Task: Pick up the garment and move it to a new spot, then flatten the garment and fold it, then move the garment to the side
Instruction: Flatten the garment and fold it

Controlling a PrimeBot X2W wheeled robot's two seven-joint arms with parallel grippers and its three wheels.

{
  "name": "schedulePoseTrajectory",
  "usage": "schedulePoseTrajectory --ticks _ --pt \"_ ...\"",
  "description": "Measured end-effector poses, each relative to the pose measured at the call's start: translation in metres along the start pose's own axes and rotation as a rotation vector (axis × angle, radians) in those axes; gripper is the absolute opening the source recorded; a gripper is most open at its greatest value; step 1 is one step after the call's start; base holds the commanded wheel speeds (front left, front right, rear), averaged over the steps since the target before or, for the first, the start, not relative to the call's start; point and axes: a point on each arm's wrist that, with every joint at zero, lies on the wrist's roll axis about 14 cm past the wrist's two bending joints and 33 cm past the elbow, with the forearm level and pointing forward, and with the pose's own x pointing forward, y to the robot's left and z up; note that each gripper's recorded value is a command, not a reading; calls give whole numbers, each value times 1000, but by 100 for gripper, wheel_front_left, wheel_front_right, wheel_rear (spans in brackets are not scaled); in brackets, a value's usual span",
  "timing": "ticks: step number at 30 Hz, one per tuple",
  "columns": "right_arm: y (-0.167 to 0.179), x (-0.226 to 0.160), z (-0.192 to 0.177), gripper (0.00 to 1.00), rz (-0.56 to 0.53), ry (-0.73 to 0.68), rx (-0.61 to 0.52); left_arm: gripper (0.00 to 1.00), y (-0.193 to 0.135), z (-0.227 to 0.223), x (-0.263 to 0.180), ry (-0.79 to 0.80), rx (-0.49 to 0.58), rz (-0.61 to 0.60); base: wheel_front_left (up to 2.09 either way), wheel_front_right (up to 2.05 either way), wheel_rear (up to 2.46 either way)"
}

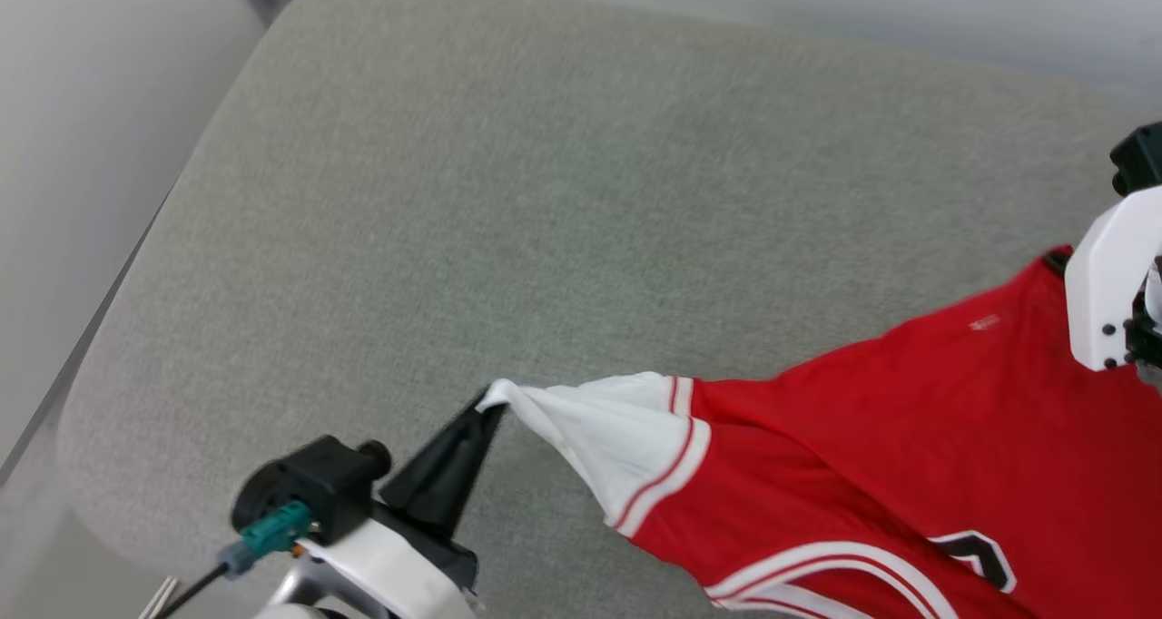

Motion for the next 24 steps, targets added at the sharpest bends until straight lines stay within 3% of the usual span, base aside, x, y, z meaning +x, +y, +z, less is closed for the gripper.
schedulePoseTrajectory --ticks 7,11,24 --pt "-12 -74 61 0 -48 -276 -12 0 -1 59 -6 -152 108 -48 0 0 0" --pt "-18 -121 87 0 -81 -402 -35 0 -5 103 -7 -271 238 -80 0 0 0" --pt "-22 -281 147 0 -199 -804 -115 0 -40 249 -20 -676 391 -175 0 0 0"
